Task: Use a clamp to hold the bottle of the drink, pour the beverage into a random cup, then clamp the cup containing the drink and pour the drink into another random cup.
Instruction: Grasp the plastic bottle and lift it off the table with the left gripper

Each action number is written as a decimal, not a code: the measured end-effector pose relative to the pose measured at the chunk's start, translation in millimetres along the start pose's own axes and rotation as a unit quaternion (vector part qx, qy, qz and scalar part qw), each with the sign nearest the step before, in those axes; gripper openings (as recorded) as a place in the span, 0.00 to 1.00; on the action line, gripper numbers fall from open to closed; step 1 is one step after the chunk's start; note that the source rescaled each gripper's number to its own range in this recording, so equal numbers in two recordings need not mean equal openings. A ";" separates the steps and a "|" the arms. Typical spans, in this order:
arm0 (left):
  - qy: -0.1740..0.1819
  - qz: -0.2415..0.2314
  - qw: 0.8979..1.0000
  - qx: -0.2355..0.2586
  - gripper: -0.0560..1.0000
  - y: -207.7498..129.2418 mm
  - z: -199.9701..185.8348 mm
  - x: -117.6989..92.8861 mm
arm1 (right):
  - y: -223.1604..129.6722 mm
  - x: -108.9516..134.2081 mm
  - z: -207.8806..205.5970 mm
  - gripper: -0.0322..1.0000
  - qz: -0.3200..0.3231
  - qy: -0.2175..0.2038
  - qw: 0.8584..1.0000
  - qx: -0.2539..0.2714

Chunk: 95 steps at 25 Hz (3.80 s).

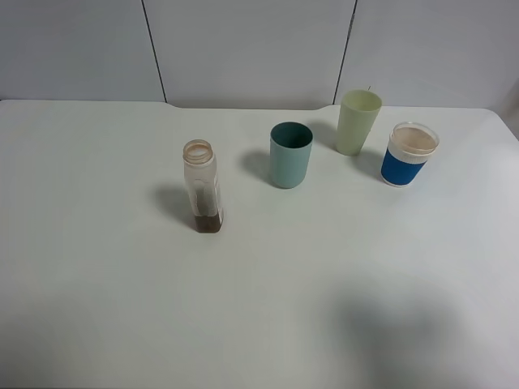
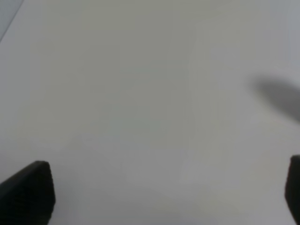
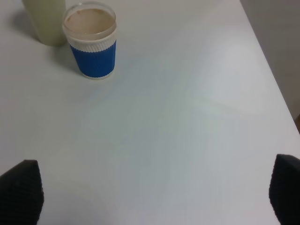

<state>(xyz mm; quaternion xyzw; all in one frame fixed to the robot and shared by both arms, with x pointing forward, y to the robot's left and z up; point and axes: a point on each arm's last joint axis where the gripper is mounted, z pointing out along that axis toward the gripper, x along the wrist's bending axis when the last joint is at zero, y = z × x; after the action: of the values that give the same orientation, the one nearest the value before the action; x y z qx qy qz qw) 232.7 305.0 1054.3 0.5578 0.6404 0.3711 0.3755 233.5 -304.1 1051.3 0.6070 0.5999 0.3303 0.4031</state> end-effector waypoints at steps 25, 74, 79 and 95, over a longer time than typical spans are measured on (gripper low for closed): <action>-0.006 -0.001 1.000 -0.019 1.00 12.5 -0.1 -2.0 | 0.0 0.0 0.0 0.88 0.000 0.000 1.000 0.000; -0.152 -0.060 0.956 0.245 1.00 -41.3 170.4 -73.3 | 0.0 0.0 0.0 0.88 0.000 0.000 1.000 0.000; -0.143 -0.052 0.966 0.208 1.00 -57.8 178.4 -71.3 | 0.0 0.0 0.0 0.88 0.000 0.000 1.000 0.000; -0.118 0.095 0.978 0.145 1.00 -98.9 212.0 -101.1 | 0.0 0.0 0.0 0.88 0.000 0.000 1.000 0.000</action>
<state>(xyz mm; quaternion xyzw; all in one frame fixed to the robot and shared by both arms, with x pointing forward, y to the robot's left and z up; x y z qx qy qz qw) 389.1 206.4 878.9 0.7047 0.5827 0.2396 0.3263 233.5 -304.1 1051.3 0.6070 0.5999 0.3303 0.4031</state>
